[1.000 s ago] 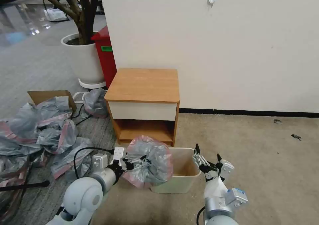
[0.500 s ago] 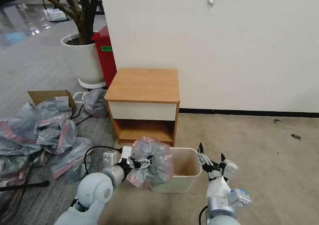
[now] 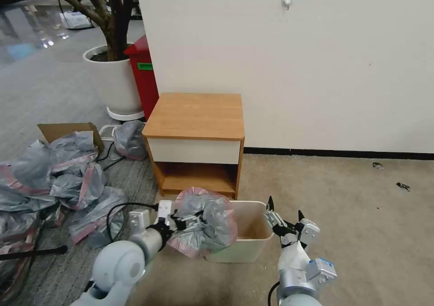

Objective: Pick up the garbage bag from the table and place it over the trash can.

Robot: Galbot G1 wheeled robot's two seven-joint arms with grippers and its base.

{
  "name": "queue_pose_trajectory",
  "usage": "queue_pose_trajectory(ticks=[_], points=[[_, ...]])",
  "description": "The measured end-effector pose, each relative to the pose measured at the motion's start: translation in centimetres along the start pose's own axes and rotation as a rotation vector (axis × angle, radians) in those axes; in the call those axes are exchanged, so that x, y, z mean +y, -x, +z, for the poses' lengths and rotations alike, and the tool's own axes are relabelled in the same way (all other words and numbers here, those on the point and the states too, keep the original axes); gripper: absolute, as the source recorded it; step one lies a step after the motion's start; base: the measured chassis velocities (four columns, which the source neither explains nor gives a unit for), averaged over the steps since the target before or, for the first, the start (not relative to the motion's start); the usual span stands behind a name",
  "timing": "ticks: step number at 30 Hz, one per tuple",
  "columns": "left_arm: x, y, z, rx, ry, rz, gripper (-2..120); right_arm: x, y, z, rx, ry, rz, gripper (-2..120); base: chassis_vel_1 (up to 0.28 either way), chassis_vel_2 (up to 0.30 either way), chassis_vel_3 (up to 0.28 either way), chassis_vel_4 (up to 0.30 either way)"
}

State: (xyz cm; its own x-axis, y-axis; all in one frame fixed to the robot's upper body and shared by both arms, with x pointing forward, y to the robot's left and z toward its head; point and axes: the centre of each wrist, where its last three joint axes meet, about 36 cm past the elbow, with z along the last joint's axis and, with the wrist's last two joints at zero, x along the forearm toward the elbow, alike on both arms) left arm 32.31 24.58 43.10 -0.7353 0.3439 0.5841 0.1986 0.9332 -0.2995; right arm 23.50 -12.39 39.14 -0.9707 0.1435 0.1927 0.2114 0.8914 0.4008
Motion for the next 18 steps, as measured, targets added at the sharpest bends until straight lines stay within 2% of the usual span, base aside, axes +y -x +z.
queue_pose_trajectory(ticks=[9,18], points=[[-0.3,1.6,0.3,0.017,0.043,-0.019,100,0.0,-0.1,0.0,-0.008,-0.005,-0.004,100,0.0,0.0,0.0,0.0],[-0.7,3.4,0.3,0.036,0.061,0.021,100,-0.5,-0.4,-0.5,-0.033,0.0,0.011,100,0.0,0.0,0.0,0.0]])
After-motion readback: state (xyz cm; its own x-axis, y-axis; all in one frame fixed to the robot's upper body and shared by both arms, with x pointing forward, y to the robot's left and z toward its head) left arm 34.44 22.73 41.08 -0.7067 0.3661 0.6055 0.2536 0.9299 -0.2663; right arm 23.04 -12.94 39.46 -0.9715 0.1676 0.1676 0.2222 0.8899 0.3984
